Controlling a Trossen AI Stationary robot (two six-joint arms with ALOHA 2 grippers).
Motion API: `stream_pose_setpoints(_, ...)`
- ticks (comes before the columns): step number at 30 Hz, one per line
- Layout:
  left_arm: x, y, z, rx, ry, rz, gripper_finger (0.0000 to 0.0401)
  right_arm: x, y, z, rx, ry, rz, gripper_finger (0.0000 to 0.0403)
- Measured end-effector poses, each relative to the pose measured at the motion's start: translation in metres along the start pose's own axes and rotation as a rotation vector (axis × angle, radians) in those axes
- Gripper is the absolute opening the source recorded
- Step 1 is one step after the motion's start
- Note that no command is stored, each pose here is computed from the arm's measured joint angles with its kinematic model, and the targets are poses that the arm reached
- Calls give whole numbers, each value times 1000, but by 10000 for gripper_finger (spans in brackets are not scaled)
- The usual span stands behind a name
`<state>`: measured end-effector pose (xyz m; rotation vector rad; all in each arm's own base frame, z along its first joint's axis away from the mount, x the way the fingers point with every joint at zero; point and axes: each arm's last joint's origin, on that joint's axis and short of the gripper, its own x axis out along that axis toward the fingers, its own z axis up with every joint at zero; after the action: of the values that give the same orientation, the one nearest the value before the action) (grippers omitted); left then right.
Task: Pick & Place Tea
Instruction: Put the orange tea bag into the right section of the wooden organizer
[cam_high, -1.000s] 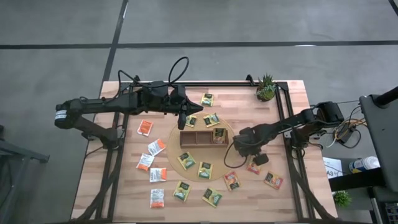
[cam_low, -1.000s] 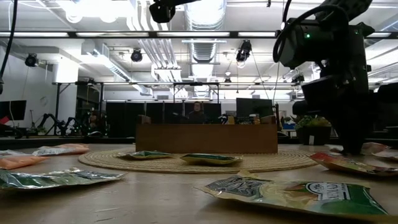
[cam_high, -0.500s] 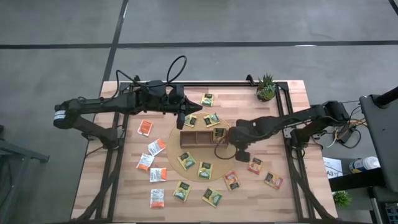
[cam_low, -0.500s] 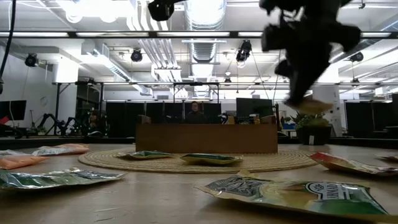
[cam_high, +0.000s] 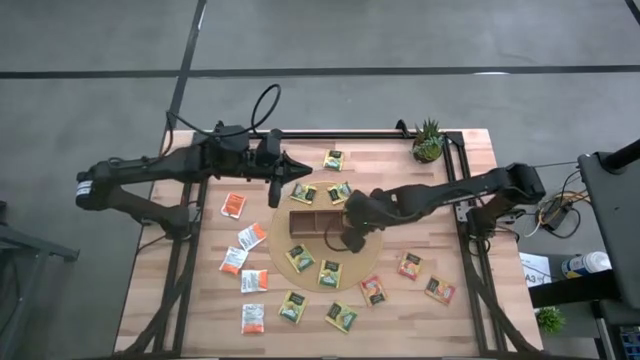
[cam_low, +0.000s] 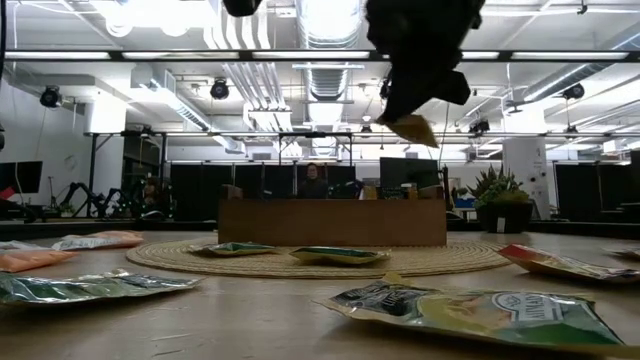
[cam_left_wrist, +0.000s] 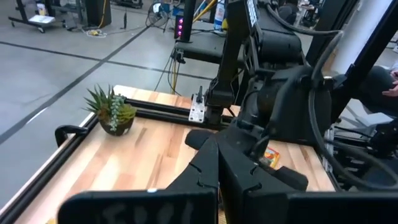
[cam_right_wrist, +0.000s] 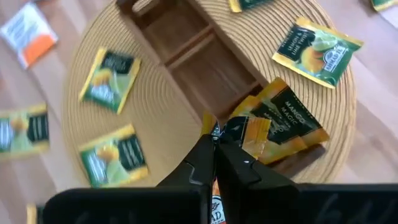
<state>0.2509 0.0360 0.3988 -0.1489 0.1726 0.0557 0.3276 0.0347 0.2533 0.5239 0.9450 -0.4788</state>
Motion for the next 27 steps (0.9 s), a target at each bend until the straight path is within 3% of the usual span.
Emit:
stream_pose_setpoints(13,-17,-2,0,51,31,3,2,39,23,17,394,-117,-150,8)
stream_pose_setpoints(19,-26,-3,0,68,47,5,2,46,21,15,489,-118,-303,8)
stream_pose_setpoints(27,-47,-5,-3,65,106,10,2,40,17,11,577,-134,-373,8)
